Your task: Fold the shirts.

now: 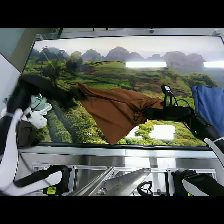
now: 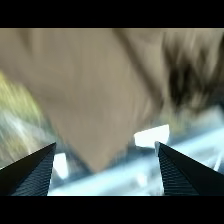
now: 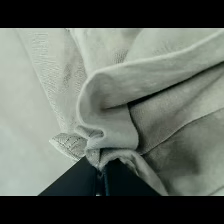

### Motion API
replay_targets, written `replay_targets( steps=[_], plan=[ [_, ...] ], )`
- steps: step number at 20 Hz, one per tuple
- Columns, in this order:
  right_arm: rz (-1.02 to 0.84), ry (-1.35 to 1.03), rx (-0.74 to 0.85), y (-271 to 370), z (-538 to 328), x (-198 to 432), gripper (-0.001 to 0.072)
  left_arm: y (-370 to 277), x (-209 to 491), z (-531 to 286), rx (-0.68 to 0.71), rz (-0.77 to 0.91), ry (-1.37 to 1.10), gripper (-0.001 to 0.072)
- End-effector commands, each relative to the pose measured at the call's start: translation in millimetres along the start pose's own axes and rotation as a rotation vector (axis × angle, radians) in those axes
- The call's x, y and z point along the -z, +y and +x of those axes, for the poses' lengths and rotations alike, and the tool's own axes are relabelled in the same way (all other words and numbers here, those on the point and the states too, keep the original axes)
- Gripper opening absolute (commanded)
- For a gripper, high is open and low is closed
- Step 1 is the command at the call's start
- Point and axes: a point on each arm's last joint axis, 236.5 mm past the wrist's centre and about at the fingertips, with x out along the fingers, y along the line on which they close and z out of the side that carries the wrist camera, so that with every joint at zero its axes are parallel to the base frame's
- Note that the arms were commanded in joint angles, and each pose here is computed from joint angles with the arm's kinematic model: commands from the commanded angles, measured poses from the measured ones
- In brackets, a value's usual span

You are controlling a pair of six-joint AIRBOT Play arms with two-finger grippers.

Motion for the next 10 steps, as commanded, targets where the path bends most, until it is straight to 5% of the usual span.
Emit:
replay_targets(
  steps=[1, 10],
  plan=[
    [-0.009, 0.017, -0.007, 3, -1, 3, 0.0025, 19, 95, 62, -0.044, -0.092, 0.06, 0.0685],
    [-0.036, 0.063, -0.025, 7, -2, 14, 0.0025, 17, 167, 147, -0.019, -0.136, -0.03, 0.0683]
  ],
)
